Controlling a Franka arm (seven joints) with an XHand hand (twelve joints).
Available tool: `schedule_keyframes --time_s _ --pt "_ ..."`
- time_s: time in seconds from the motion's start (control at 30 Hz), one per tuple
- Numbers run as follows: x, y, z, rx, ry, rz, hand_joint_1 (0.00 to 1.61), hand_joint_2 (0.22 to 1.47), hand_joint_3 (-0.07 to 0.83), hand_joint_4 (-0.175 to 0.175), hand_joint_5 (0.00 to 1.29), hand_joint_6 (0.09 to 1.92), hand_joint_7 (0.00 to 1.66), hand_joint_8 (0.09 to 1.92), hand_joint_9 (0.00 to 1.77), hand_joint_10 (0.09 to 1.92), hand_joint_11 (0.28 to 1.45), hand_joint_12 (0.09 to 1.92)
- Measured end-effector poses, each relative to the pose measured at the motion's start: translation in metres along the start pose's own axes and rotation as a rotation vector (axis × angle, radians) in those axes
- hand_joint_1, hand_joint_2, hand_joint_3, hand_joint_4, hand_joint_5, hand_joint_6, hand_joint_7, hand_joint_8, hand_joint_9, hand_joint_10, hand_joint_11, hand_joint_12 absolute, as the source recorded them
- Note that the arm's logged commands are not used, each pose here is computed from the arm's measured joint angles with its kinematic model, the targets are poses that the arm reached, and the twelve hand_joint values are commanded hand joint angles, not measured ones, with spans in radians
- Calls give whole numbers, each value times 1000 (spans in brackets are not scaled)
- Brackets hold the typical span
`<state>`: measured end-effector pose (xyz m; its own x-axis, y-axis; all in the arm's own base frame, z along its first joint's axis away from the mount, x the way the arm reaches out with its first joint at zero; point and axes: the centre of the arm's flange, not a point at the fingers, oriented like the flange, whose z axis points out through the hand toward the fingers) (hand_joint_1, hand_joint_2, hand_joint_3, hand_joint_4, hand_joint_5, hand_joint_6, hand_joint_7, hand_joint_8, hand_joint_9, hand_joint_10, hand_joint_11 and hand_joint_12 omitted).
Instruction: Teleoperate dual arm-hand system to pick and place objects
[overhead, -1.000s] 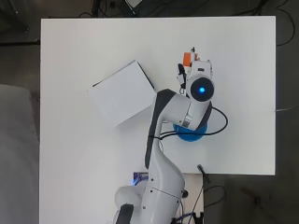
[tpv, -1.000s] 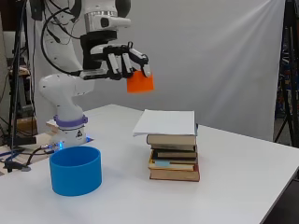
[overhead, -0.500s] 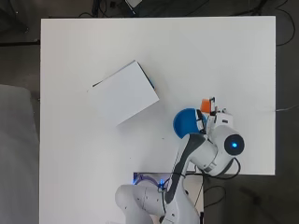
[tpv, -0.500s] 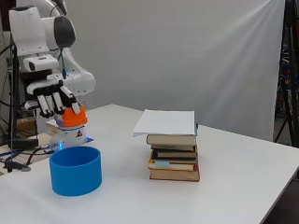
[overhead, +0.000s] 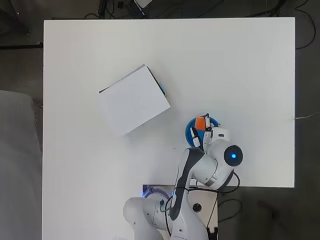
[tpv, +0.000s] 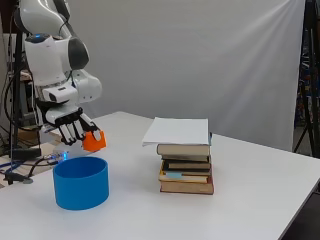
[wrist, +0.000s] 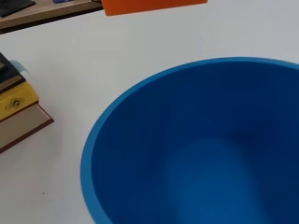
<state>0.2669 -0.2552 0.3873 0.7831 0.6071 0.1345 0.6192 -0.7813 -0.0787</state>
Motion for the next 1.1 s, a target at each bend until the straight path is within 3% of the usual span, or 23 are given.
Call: schedule_keyframes --time_s 0.3,0.37,0.4,0.47,0.63,1.1 --pt "-7 -15 13 45 -50 50 920 1222 -1 175 763 1302 1007 1759 1314 1920 997 1883" --pt "-10 -13 15 41 -60 69 486 1028 -11 91 282 526 384 712 573 855 563 826" --pt "-10 -12 17 45 -66 79 307 978 -7 66 144 274 198 371 367 488 466 455" --pt "-7 -7 20 72 -99 109 99 913 -11 45 33 87 45 87 205 137 394 115" --pt "-3 10 30 144 -197 160 1 788 -19 61 0 87 0 87 99 87 358 87" --pt "22 31 -41 23 -103 159 0 858 11 85 17 87 95 87 250 87 412 87"
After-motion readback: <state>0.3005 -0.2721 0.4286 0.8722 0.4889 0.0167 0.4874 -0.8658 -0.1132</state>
